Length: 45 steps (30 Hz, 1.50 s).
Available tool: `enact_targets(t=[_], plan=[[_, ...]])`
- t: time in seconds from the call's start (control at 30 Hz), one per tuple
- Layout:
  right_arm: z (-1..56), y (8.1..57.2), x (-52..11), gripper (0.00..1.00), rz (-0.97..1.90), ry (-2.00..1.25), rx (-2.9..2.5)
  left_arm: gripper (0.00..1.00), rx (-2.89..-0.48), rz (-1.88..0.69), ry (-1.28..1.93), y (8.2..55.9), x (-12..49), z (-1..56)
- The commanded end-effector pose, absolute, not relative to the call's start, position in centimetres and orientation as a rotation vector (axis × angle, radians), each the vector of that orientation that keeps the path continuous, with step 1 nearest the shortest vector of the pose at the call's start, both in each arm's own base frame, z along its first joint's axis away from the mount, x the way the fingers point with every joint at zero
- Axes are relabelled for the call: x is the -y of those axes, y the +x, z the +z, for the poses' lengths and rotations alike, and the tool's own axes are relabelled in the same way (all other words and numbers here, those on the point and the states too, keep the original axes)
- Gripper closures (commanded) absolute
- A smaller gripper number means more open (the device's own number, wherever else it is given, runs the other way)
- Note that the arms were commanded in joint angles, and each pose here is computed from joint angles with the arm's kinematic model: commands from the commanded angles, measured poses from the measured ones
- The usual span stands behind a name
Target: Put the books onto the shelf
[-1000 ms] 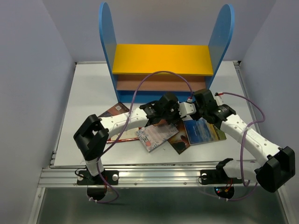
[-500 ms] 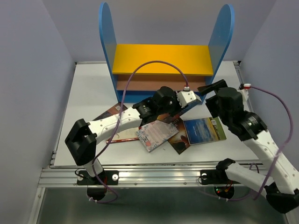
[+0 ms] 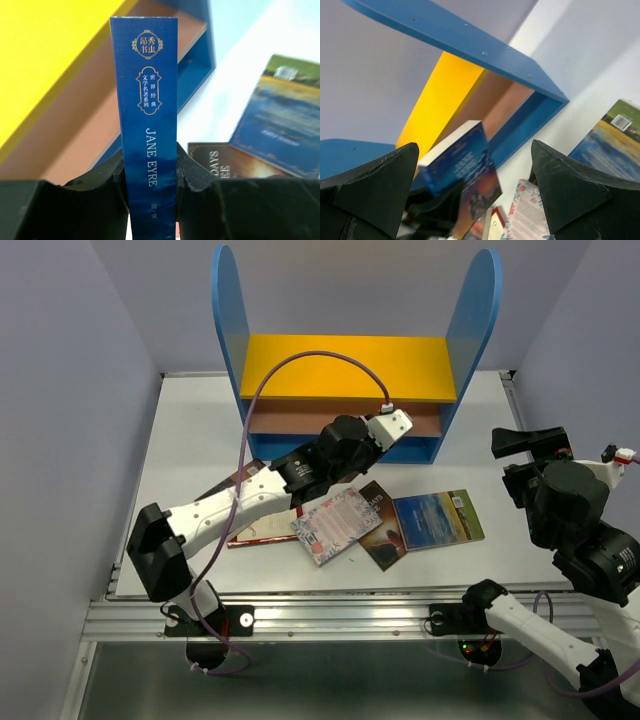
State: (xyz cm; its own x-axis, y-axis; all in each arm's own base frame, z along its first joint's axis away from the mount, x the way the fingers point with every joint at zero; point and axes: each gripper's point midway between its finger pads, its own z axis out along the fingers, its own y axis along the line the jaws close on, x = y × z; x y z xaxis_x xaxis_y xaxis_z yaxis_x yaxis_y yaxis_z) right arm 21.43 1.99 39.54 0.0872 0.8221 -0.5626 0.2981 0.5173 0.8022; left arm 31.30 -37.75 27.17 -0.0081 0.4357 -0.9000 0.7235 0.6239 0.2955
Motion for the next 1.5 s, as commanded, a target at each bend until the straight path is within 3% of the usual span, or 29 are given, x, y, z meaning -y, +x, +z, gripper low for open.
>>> enact_targets(t=[0.0, 0.13, 0.5, 0.73, 0.97, 1.47], plan=[[38.5, 20.4, 0.3, 0.0, 0.394, 1.03, -1.456, 1.0, -1.215, -0.528, 0.705, 26.3, 36.8, 47.2], [36.7, 21.0, -0.6, 0.0, 0.359, 0.977, -1.538, 1.0, -1.172, -0.555, 0.628, 25.4, 36.2, 50.6], [30.5, 23.5, -3.3, 0.0, 0.289, 0.821, -1.682, 1.0, -0.98, -0.279, -0.042, 30.2, 26.8, 58.2], [28.9, 24.7, -4.8, 0.0, 0.315, 0.804, -1.717, 1.0, -0.774, -0.341, -0.268, 32.9, 22.5, 61.8], [28.7, 25.4, -5.7, 0.0, 0.338, 0.762, -1.722, 1.0, -0.702, -0.274, -0.349, 36.7, 19.4, 60.8], [28.0, 26.8, -5.7, 0.0, 0.258, 0.742, -1.734, 1.0, -0.808, -0.155, -0.31, 46.2, 17.9, 54.5]])
